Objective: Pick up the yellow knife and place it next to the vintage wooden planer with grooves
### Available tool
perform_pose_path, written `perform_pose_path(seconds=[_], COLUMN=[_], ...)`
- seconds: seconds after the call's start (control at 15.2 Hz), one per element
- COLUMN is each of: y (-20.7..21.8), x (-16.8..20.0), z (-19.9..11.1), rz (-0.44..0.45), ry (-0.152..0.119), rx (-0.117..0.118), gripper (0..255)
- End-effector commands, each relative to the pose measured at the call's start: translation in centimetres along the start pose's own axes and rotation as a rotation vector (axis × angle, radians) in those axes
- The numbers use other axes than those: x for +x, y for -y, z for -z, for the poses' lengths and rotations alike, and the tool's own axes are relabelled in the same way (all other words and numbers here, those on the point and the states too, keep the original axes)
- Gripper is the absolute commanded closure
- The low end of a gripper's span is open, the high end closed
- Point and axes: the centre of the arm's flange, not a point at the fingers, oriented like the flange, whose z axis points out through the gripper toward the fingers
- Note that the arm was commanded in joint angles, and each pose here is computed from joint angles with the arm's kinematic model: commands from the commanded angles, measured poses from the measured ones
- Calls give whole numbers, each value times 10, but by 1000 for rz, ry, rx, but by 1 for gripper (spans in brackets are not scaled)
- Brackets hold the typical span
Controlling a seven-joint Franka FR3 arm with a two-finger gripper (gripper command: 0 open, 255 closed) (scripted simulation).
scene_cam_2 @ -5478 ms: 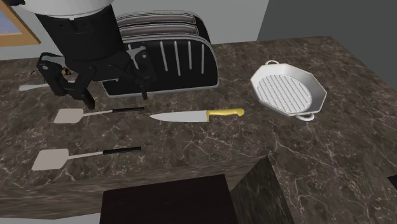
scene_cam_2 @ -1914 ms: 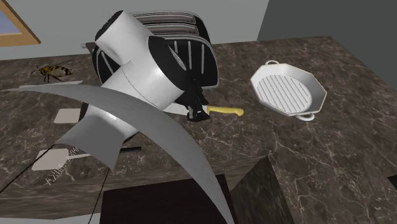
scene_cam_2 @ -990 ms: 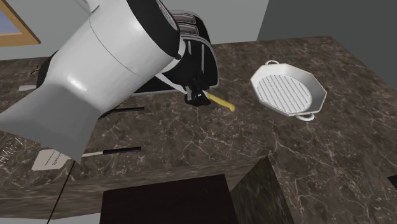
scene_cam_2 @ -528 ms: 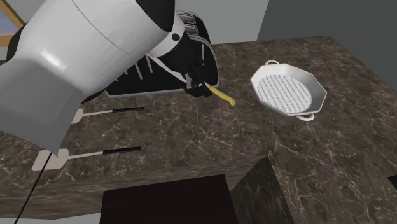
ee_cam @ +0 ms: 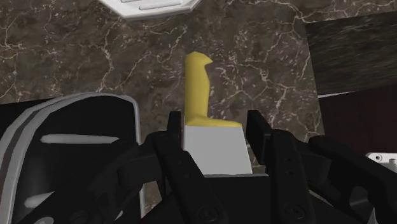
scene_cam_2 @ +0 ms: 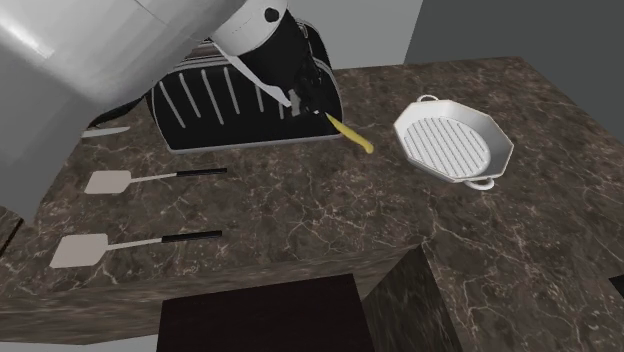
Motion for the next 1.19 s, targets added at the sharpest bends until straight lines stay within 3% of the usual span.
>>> perform_pose_path(seconds=[0.0,0.92,1.12], y=[-1,-11,5], x=[-5,-42,-61], z=[10,73,64], rz=[0,0,0], ry=[0,0,0], rx=[0,0,0], gripper=[255,255,255])
